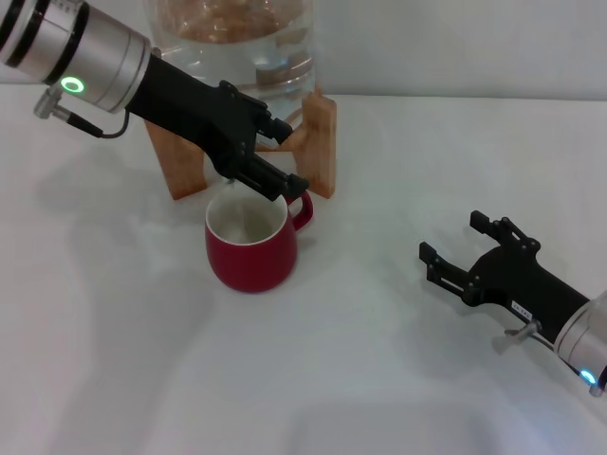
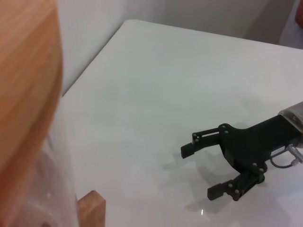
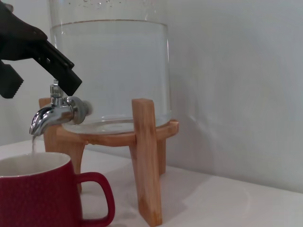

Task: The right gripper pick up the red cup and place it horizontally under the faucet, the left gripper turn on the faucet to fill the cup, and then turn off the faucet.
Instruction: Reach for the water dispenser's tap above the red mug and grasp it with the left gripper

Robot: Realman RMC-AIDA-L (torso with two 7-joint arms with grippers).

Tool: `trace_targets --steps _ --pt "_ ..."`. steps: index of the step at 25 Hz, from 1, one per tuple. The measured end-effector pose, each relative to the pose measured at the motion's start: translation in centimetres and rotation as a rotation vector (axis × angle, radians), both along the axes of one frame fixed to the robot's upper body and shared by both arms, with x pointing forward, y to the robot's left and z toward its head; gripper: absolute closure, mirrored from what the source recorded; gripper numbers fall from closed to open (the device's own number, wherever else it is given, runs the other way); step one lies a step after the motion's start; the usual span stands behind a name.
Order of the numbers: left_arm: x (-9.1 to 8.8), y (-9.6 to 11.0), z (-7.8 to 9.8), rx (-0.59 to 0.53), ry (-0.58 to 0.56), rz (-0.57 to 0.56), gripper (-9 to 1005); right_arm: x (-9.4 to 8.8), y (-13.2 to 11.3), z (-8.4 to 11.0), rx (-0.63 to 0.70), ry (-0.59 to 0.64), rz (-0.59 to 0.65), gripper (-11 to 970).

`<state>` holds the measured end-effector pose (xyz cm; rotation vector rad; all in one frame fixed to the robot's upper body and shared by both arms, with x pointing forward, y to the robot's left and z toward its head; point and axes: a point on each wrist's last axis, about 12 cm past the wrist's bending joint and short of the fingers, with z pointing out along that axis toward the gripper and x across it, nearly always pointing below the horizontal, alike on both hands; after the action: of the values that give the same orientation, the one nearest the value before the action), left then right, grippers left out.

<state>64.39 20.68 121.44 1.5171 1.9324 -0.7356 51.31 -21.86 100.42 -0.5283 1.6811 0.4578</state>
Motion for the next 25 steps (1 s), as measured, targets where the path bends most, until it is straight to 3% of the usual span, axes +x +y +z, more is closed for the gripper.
trace_targets --steps 25 --pt "-0.11 0.14 0.48 0.032 0.031 -0.015 123 0.21 0.11 0.13 -0.001 -0.005 0.005 84"
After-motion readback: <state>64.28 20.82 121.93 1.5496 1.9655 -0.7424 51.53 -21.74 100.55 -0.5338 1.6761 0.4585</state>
